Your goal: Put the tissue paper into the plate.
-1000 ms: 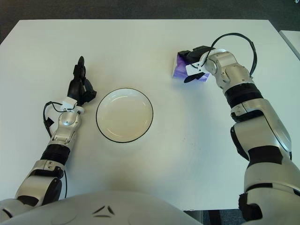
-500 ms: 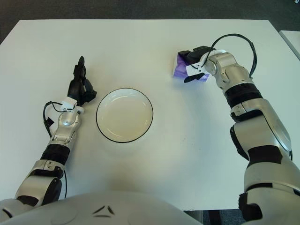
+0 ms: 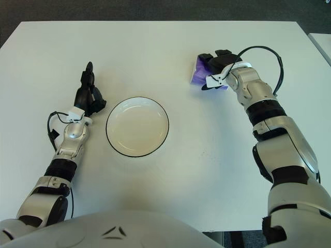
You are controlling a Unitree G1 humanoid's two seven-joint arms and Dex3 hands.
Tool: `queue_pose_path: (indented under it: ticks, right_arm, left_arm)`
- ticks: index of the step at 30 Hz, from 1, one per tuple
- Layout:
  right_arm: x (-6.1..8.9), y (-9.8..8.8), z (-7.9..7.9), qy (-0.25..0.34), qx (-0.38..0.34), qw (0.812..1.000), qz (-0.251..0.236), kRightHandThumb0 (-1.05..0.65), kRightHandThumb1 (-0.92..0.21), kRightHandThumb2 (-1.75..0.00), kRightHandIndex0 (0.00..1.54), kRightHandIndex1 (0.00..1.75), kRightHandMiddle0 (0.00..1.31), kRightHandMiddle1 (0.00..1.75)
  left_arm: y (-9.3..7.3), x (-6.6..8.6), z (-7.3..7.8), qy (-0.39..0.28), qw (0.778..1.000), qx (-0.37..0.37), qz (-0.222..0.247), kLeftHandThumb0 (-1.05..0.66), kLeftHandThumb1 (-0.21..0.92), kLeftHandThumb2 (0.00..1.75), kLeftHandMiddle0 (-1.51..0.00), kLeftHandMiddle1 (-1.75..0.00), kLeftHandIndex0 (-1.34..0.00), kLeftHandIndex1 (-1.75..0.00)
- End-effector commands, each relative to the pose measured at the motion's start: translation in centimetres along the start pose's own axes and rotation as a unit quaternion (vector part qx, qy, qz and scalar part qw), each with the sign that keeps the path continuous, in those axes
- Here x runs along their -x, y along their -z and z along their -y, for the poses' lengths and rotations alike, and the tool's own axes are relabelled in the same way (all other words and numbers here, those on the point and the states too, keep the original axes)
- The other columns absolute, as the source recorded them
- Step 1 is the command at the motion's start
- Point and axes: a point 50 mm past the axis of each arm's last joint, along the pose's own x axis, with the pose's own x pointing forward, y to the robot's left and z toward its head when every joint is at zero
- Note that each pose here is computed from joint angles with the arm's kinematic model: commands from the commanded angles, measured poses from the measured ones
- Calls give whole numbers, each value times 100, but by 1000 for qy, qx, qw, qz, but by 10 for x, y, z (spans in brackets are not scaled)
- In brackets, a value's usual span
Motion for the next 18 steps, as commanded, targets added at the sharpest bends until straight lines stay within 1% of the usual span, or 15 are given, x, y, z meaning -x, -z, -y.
queue_pose_path:
  ticks: [1,2,3,4,5,6,7,10,11,13,18]
  right_arm:
    - [3,-9,-39,25,-32,999,-11,-62,-68,-35,27,69,0,111]
    - [3,-10,-40,34,-40,999,-12,-59,-61,-45,27,84,1,122]
    - [4,-11,-44,45,-55,997,-12,-53,-49,-62,26,105,1,140]
    - [4,-12,-46,53,-65,996,-12,-48,-41,-74,28,125,5,152]
    - [5,-13,-50,61,-75,995,-11,-47,-38,-79,29,132,7,157]
    - [6,-13,-52,67,-82,994,-10,-44,-33,-85,31,146,12,163]
    - [7,-15,-56,72,-89,993,-7,-41,-31,-89,33,155,16,167]
    - [9,-17,-63,81,-98,992,0,-38,-28,-93,41,168,27,172]
    - [9,-18,-65,84,-99,992,3,-38,-28,-93,43,169,28,173]
    - [11,-19,-69,87,-102,991,8,-36,-29,-93,50,173,35,174]
    - [15,-26,-81,88,-99,991,20,-31,-31,-93,63,174,46,175]
  left_arm:
    - [42,45,-3,6,994,-14,-105,-79,92,110,-5,-2,0,-11]
    - [42,45,-3,6,994,-14,-105,-79,92,110,-5,-2,0,-11]
    - [42,45,-3,6,994,-14,-105,-79,92,110,-5,-2,0,-11]
    - [42,45,-3,6,994,-15,-105,-79,92,110,-5,-2,0,-11]
    - [42,45,-3,6,994,-15,-105,-79,92,110,-5,-2,0,-11]
    - [42,45,-3,6,994,-15,-105,-79,92,110,-6,-2,0,-11]
    - [42,46,-3,5,994,-15,-105,-79,92,111,-6,-2,0,-11]
    - [42,46,-3,5,994,-15,-106,-79,92,111,-6,-2,0,-11]
    - [42,46,-3,4,994,-16,-106,-79,92,111,-6,-2,0,-11]
    - [42,46,-3,3,994,-17,-107,-80,92,111,-6,-2,0,-10]
    - [42,46,-4,-1,994,-17,-108,-80,92,111,-5,-1,0,-9]
